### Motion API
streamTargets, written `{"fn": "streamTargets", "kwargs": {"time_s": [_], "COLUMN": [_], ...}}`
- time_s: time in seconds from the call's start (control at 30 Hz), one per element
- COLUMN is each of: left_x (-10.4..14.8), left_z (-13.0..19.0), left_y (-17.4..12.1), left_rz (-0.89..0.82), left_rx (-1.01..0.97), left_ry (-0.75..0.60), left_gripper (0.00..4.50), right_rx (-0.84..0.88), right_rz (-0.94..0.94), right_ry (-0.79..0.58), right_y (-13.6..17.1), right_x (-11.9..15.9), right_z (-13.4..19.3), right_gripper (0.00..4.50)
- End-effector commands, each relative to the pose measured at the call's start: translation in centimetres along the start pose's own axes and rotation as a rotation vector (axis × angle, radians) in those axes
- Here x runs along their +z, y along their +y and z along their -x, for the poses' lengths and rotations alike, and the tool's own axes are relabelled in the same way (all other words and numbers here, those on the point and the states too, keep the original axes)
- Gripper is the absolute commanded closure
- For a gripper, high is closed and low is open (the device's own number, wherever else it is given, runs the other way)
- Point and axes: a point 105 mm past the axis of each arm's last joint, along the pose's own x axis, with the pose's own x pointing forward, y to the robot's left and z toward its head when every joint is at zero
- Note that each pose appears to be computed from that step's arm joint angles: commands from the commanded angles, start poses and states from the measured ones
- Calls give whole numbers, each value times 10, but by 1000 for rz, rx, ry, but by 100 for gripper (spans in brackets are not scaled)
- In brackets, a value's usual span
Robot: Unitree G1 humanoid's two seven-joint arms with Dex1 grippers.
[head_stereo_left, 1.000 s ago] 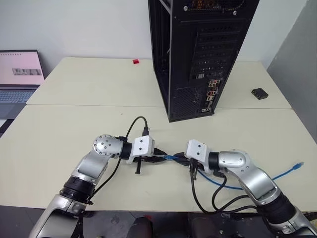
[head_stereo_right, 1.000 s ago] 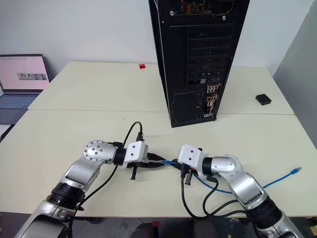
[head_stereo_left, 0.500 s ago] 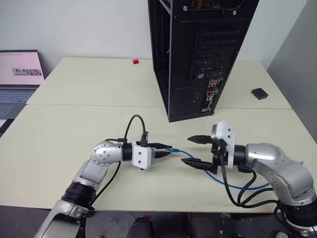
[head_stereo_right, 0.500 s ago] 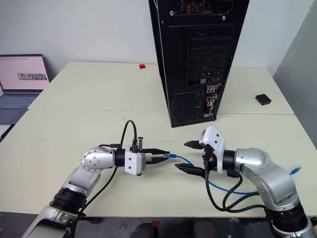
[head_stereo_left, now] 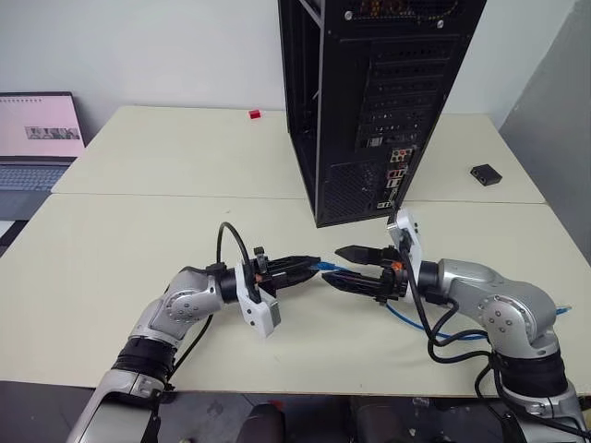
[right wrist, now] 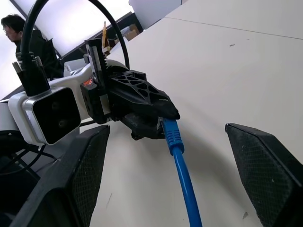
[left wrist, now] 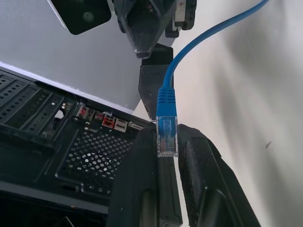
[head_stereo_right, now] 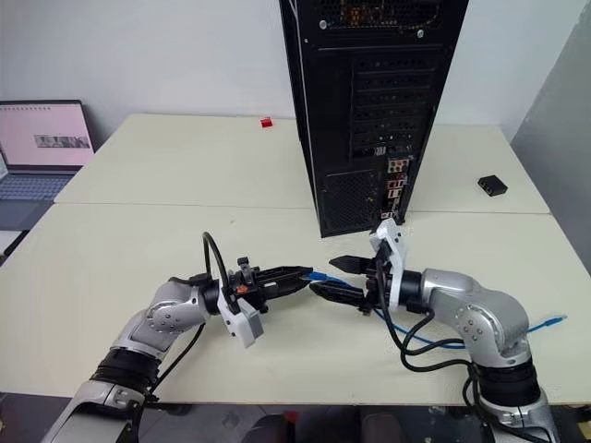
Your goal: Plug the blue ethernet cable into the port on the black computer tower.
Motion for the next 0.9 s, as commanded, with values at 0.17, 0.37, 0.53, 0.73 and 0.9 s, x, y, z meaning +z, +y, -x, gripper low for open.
{"fn": "streamTargets", "kwargs": {"time_s": [0.17, 0.37, 0.53, 0.73, 0.9], "left_x": [1, 1, 1, 2, 4], "left_z": [0, -1, -1, -2, -3], "left_y": [15, 16, 16, 15, 14], "left_rz": [-64, -75, -78, -86, -94], "left_rx": [61, 67, 76, 71, 74], "left_ry": [-3, 0, 2, -3, -13], "left_gripper": [421, 421, 421, 421, 421], "right_rx": [24, 22, 24, 27, 36], "right_rz": [-18, -42, -53, -65, -80], "right_ry": [-48, -54, -54, -55, -51], "right_y": [3, 2, 1, 1, 1], "right_x": [11, 11, 11, 12, 12], "right_z": [-4, -6, -7, -7, -7], "right_gripper": [38, 75, 168, 309, 416]}}
